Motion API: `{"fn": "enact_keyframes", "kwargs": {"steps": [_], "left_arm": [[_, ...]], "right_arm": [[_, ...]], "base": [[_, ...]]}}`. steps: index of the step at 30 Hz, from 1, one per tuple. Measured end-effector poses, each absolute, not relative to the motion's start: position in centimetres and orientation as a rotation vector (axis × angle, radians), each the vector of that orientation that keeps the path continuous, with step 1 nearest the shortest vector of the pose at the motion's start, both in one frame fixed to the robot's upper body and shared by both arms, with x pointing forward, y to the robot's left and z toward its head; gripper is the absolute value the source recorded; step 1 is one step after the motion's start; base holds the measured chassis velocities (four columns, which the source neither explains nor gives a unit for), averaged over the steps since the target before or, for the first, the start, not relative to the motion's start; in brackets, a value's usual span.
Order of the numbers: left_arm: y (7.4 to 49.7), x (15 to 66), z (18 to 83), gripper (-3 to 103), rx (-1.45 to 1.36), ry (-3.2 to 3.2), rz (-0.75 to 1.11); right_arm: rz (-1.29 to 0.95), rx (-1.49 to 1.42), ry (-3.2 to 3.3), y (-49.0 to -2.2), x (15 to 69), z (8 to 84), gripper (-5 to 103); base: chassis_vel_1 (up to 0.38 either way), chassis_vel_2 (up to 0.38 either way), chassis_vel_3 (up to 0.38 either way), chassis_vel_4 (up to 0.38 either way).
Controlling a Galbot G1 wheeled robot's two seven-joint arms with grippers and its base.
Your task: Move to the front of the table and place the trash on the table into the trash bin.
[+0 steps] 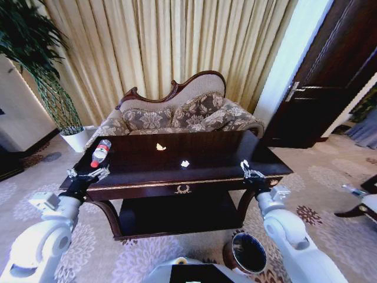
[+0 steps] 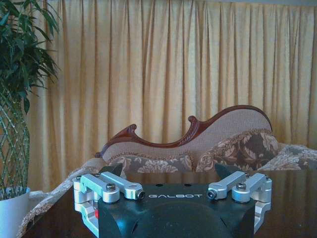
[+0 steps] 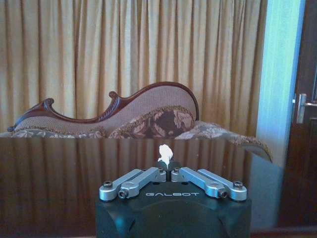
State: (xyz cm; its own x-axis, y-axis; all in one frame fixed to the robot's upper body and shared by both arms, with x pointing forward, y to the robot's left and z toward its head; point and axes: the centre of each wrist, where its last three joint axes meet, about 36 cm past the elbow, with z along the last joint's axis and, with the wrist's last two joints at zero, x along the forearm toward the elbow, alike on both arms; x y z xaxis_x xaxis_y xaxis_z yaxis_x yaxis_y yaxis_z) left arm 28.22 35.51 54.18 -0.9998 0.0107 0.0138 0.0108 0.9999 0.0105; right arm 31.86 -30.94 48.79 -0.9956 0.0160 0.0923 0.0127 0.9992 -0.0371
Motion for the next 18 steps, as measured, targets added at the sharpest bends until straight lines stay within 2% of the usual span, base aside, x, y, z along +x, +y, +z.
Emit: {"fn": "enact_keyframes", "kwargs": {"steps": [10,18], "left_arm": [[35.7,28.3,53.8,100,-0.038,-3.118,-0.019],[35.9,28.5,53.6,100,-0.038,-3.111,-0.023]], "right_arm": [[0.070,-0.004,-3.067,-30.6,31.9,50.2,0],[0.074,-0.014,-3.059,-31.1,32.3,50.0,0]], "base": [[0.024,-0.027,-0.027,0.021],[0.124,-0.120,-0.128,0.132]]}}
